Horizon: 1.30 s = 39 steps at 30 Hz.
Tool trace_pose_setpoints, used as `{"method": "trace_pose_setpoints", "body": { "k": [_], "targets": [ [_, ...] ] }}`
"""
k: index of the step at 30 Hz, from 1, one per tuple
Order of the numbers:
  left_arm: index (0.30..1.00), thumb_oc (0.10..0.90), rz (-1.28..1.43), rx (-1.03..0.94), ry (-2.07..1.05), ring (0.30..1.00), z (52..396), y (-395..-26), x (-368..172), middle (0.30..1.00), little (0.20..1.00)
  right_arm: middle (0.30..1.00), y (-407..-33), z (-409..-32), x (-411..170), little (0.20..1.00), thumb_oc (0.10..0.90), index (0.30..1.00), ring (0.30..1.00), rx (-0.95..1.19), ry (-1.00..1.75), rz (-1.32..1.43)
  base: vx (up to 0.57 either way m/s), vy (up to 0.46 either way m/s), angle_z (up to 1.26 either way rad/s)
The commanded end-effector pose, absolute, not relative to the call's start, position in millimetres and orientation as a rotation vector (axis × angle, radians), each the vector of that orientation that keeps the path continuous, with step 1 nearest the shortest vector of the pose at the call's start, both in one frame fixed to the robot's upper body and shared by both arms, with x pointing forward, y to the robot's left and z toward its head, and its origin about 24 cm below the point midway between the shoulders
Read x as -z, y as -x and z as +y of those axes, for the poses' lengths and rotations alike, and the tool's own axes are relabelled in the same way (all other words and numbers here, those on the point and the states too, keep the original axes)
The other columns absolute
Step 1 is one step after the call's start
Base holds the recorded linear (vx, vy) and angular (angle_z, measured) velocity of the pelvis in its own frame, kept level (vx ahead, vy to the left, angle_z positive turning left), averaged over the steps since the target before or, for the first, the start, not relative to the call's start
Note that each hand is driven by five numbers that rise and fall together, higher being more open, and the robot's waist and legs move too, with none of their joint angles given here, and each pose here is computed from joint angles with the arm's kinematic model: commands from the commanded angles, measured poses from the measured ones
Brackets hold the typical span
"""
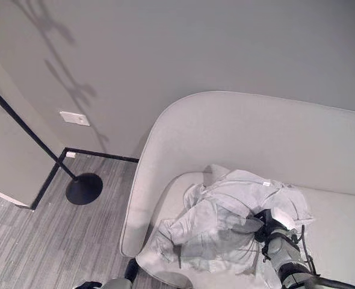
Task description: Hang the clothes on the sofa on the clothes rack.
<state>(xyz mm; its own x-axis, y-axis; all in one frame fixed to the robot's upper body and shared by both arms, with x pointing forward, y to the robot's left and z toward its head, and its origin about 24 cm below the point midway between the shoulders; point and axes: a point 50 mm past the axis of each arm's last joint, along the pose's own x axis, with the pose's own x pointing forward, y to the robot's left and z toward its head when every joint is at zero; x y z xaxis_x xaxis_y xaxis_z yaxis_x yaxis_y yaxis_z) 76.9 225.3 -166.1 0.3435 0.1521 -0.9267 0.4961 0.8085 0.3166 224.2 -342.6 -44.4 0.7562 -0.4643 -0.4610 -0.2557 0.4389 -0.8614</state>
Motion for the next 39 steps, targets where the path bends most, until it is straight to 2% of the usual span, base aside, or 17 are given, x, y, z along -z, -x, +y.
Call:
{"method": "trace_pose_setpoints", "body": {
  "k": [1,7,9,13,14,17,18,21,23,25,26,27,28,29,30,35,39],
  "targets": [
    [0.9,0.8,1.174,0.27,-0.681,0.9,221.2,-91.8,164.3,0.9,0.9,0.3,-250.1,-304.7,37.3,0.3,0.4,0.3,0.3,0.01,1.122,0.574,0.05,0.006,0.0],
    [0.9,0.8,1.218,0.228,-0.632,0.9,223.2,-81.0,166.5,0.9,0.9,0.3,-252.3,-309.8,15.7,0.3,0.4,0.3,0.3,0.057,1.141,0.464,0.04,0.0,-0.01],
    [0.9,0.8,1.233,0.208,-0.617,0.9,225.2,-77.4,166.8,0.9,0.9,0.3,-256.7,-311.4,-1.5,0.3,0.4,0.3,0.3,0.145,1.02,0.378,0.08,-0.008,-0.01],
    [0.9,0.8,1.213,0.058,-0.496,0.9,229.5,-85.2,164.3,0.9,0.9,0.3,-270.3,-304.0,-59.5,0.3,0.4,0.3,0.3,0.282,0.855,0.068,0.05,0.015,-0.04],
    [0.9,0.8,1.18,0.012,-0.473,0.9,231.7,-93.0,161.7,0.9,0.9,0.3,-275.0,-298.5,-90.2,0.3,0.4,0.3,0.3,0.324,0.824,-0.088,0.0,0.0,0.0],
    [0.9,0.8,1.155,-0.009,-0.465,0.9,233.3,-97.9,159.7,0.9,0.9,0.3,-273.7,-297.4,-103.6,0.3,0.4,0.3,0.3,0.352,0.797,-0.156,0.02,0.011,0.06],
    [0.9,0.8,1.01,-0.086,-0.428,0.9,239.8,-126.6,146.4,0.9,0.9,0.3,-277.4,-287.9,-139.4,0.3,0.4,0.3,0.3,0.394,0.73,-0.338,0.02,0.013,0.04],
    [0.9,0.8,0.881,-0.13,-0.411,0.9,248.4,-148.6,129.9,0.9,0.9,0.3,-279.3,-273.7,-166.8,0.3,0.4,0.3,0.3,0.403,0.65,-0.485,0.01,0.003,0.09],
    [0.9,0.8,0.611,-0.15,-0.423,0.9,255.6,-185.8,89.4,0.9,0.9,0.3,-279.8,-251.9,-195.8,0.3,0.4,0.3,0.3,0.366,0.541,-0.655,-0.01,0.007,0.16],
    [0.9,0.8,0.523,-0.157,-0.442,0.9,259.4,-194.3,72.8,0.9,0.9,0.3,-279.8,-240.6,-206.6,0.3,0.4,0.3,0.3,0.338,0.497,-0.722,0.0,0.001,0.16],
    [0.9,0.8,0.358,-0.169,-0.489,0.9,262.5,-208.8,41.8,0.9,0.9,0.3,-279.0,-224.9,-221.7,0.3,0.4,0.3,0.3,0.302,0.443,-0.816,0.03,-0.007,0.12],
    [0.9,0.8,0.36,-0.171,-0.49,0.9,263.0,-208.3,41.6,0.9,0.9,0.3,-279.1,-224.5,-221.6,0.3,0.4,0.3,0.3,0.301,0.442,-0.816,0.01,-0.01,0.12],
    [0.9,0.8,0.193,-0.213,-0.544,0.9,265.1,-219.9,12.0,0.9,0.9,0.3,-277.7,-207.7,-233.6,0.3,0.4,0.3,0.3,0.264,0.378,-0.901,0.01,-0.011,0.13],
    [0.9,0.8,0.194,-0.215,-0.545,0.9,265.5,-219.5,11.9,0.9,0.9,0.3,-277.8,-207.4,-233.5,0.3,0.4,0.3,0.3,0.263,0.377,-0.901,0.02,-0.021,0.13],
    [0.9,0.8,0.03,-0.242,-0.575,0.9,261.4,-229.7,-16.9,0.9,0.9,0.3,-274.0,-193.4,-244.2,0.3,0.4,0.3,0.3,0.216,0.313,-0.976,0.01,-0.013,0.1],
    [0.9,0.8,-0.247,-0.27,-0.569,0.9,245.2,-242.7,-64.8,0.9,0.9,0.3,-266.5,-165.7,-262.0,0.3,0.4,0.3,0.3,0.127,0.182,-1.097,0.0,-0.012,0.05],
    [0.9,0.8,-0.419,-0.127,-0.478,0.9,204.6,-250.6,-92.8,0.9,0.9,0.3,-262.8,-137.1,-280.3,0.3,0.4,0.3,0.3,0.016,0.058,-1.171,0.0,-0.009,0.07]
  ]
}}
